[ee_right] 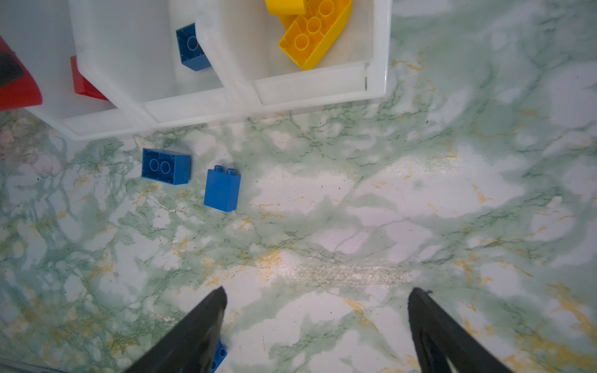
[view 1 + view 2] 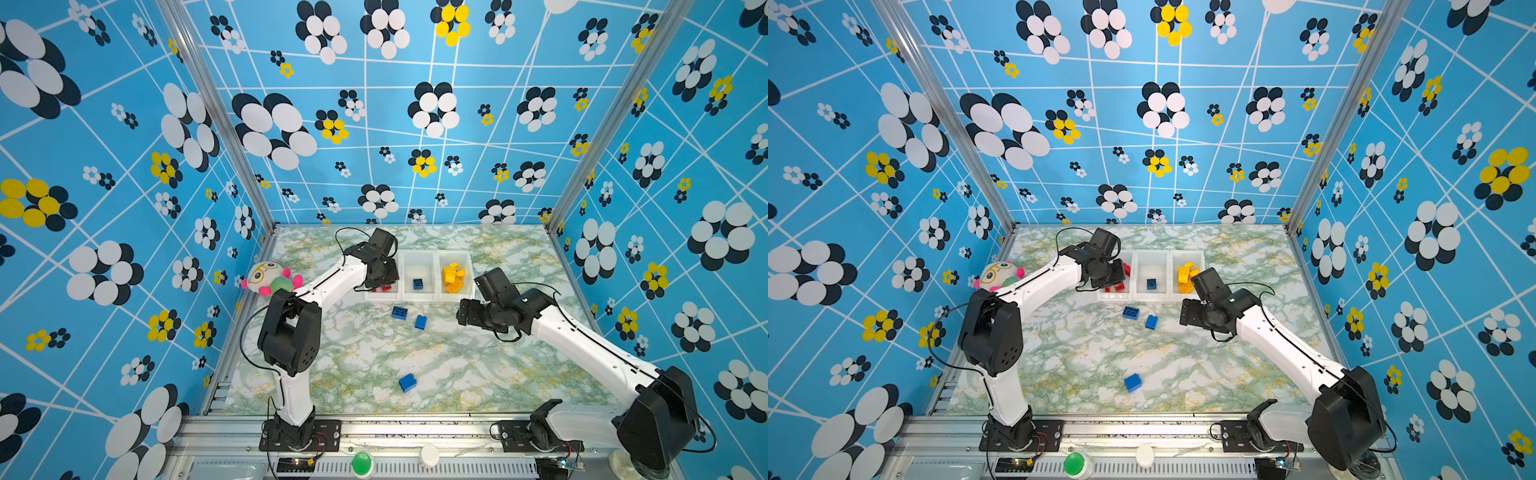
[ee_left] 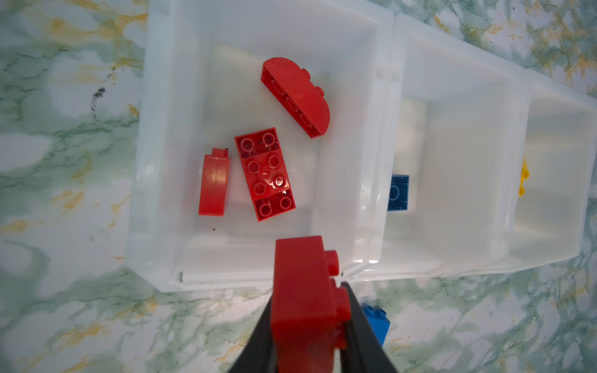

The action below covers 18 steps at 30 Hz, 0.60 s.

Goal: Sort the legos into containers by color
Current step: Place the lego in the container.

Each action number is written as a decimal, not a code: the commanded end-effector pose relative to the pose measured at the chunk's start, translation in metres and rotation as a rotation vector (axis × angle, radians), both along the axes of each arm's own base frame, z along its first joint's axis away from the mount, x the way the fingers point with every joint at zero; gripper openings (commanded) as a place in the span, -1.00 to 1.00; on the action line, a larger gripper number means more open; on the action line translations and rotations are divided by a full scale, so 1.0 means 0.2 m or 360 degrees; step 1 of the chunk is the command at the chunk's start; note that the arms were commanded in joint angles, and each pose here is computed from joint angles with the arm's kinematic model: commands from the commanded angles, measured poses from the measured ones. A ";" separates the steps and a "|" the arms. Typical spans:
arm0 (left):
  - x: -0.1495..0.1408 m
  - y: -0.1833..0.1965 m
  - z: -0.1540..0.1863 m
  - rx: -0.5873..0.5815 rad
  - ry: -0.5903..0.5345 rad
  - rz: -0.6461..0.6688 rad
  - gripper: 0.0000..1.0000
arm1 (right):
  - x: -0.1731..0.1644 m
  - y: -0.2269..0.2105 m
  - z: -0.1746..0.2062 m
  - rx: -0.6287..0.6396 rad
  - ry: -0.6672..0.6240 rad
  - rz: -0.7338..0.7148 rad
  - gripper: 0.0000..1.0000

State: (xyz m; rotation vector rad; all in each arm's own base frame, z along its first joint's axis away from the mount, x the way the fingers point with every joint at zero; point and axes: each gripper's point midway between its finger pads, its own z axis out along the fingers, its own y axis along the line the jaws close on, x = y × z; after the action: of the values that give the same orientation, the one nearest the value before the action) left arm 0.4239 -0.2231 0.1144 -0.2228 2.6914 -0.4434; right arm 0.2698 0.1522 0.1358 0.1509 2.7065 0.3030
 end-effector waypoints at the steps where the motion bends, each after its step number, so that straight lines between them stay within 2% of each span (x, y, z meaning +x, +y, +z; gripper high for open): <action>1: 0.10 -0.02 0.01 -0.0038 -0.0045 -0.0066 -0.82 | -0.01 0.00 0.04 -0.0015 -0.0002 0.0007 0.82; 9: 0.22 -0.05 -0.08 -0.0070 -0.0015 -0.0053 -0.79 | -0.01 -0.01 0.05 -0.0028 -0.0007 0.0006 0.83; 18: 0.24 -0.06 -0.15 -0.0102 0.0020 -0.0021 -0.50 | 0.00 -0.01 0.07 -0.0025 -0.0018 0.0001 0.84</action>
State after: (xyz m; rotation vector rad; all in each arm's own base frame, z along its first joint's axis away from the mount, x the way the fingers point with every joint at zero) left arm 0.4659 -0.2331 0.0843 -0.2113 2.7051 -0.5030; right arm 0.2693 0.1517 0.1410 0.1507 2.7096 0.2994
